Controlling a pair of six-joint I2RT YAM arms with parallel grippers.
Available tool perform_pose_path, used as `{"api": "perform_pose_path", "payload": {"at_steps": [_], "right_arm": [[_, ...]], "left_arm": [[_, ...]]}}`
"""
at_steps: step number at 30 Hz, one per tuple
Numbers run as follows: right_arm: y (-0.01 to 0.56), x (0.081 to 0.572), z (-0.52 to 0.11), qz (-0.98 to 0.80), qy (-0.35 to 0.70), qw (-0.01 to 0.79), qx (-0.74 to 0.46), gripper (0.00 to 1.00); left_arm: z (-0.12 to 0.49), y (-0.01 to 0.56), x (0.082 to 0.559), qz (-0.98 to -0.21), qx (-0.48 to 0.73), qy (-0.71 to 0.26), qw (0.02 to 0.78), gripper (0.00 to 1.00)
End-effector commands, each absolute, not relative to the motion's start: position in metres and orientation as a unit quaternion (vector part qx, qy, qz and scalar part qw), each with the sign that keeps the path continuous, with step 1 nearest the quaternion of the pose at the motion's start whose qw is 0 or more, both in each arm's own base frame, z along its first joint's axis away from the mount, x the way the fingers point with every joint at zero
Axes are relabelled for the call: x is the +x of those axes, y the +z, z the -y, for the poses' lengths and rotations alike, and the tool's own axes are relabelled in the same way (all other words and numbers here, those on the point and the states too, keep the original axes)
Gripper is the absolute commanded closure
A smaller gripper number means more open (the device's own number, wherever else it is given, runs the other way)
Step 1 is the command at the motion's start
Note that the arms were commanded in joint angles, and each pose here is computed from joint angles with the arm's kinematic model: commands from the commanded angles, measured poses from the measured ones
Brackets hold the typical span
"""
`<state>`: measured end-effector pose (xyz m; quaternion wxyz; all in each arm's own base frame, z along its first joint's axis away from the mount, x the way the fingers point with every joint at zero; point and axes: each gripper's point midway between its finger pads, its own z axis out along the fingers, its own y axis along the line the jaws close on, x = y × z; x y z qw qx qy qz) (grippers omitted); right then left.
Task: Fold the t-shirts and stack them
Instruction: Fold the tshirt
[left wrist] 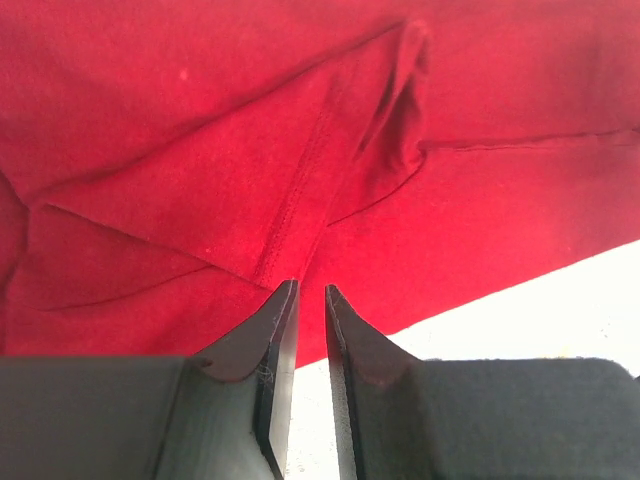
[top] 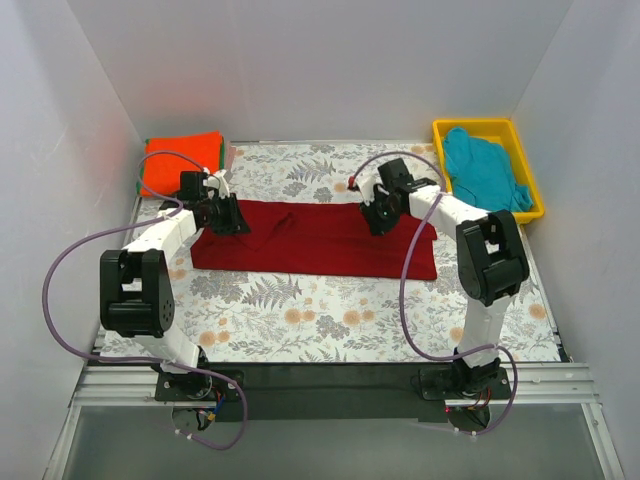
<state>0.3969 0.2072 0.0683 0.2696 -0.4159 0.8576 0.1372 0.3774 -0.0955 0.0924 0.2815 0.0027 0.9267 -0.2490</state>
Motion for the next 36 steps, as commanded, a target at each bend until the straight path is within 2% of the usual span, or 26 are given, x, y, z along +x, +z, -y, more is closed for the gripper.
{"api": "perform_pose_path", "payload": {"at_steps": [1, 9, 14, 19, 21, 26, 30, 33, 34, 36], "right_arm": [[0.03, 0.373, -0.17, -0.868, 0.078, 0.194, -0.45, 0.7], [-0.002, 0.313, -0.144, -0.87, 0.082, 0.106, -0.475, 0.8], [-0.006, 0.213, -0.15, -0.823, 0.121, 0.03, -0.555, 0.8], [0.032, 0.123, -0.203, -0.729, 0.252, 0.01, -0.636, 0.71], [0.054, 0.117, -0.221, -0.718, 0.303, 0.024, -0.626, 0.69], [0.091, 0.124, -0.237, -0.715, 0.345, 0.071, -0.603, 0.67], [0.109, 0.141, -0.237, -0.724, 0.338, 0.114, -0.59, 0.66], [0.114, 0.156, -0.238, -0.734, 0.336, 0.133, -0.575, 0.64], [0.114, 0.16, -0.237, -0.741, 0.334, 0.136, -0.567, 0.62], [0.11, 0.168, -0.236, -0.747, 0.325, 0.141, -0.562, 0.62]], "left_arm": [[0.096, 0.092, 0.381, -0.927, -0.017, -0.242, 0.287, 0.84], [0.09, 0.082, 0.377, -0.937, -0.022, -0.211, 0.279, 0.84], [0.102, 0.071, 0.372, -0.944, -0.002, -0.195, 0.266, 0.83], [0.126, 0.037, 0.369, -0.955, 0.034, -0.185, 0.228, 0.83], [0.13, 0.028, 0.379, -0.959, 0.044, -0.171, 0.223, 0.84], [0.154, -0.015, 0.405, -0.965, 0.095, -0.166, 0.18, 0.85], [0.208, -0.007, 0.461, -0.939, 0.197, -0.165, 0.23, 0.86], [0.236, -0.029, 0.485, -0.929, 0.243, -0.162, 0.229, 0.87], [0.249, -0.002, 0.515, -0.913, 0.253, -0.169, 0.273, 0.86], [0.258, 0.017, 0.541, -0.9, 0.256, -0.168, 0.31, 0.87]]}}
